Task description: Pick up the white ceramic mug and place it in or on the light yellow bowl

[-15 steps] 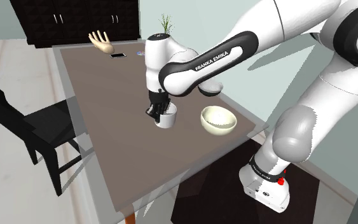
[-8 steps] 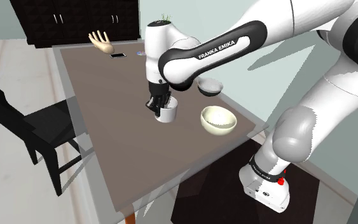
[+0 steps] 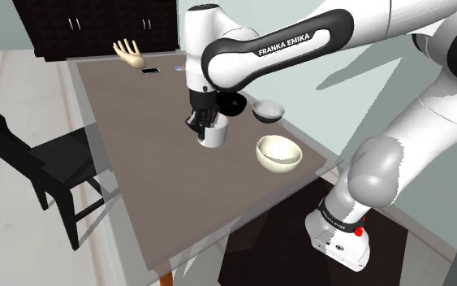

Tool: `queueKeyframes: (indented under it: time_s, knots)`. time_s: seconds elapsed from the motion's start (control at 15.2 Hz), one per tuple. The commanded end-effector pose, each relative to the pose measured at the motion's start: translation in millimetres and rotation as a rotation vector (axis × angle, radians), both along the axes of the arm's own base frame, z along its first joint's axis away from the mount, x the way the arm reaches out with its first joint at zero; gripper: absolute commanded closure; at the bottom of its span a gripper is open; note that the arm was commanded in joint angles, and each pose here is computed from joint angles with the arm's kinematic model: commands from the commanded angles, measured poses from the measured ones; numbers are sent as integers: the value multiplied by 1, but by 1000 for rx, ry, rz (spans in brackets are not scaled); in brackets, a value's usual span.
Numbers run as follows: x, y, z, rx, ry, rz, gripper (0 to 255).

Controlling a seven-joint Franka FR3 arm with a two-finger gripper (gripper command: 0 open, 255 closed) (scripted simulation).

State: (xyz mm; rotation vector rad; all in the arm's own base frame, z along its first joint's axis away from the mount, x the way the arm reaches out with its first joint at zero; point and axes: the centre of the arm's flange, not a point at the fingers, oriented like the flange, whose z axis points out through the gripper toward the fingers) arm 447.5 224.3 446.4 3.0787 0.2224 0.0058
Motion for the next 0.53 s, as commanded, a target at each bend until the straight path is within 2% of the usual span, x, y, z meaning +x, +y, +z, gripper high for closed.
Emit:
queueKeyframes:
  time_s: [0.0,0.46]
  knots:
    - [-7,-11,6,0,0,0,255]
    - [-57,-90,10,0,0,0,255]
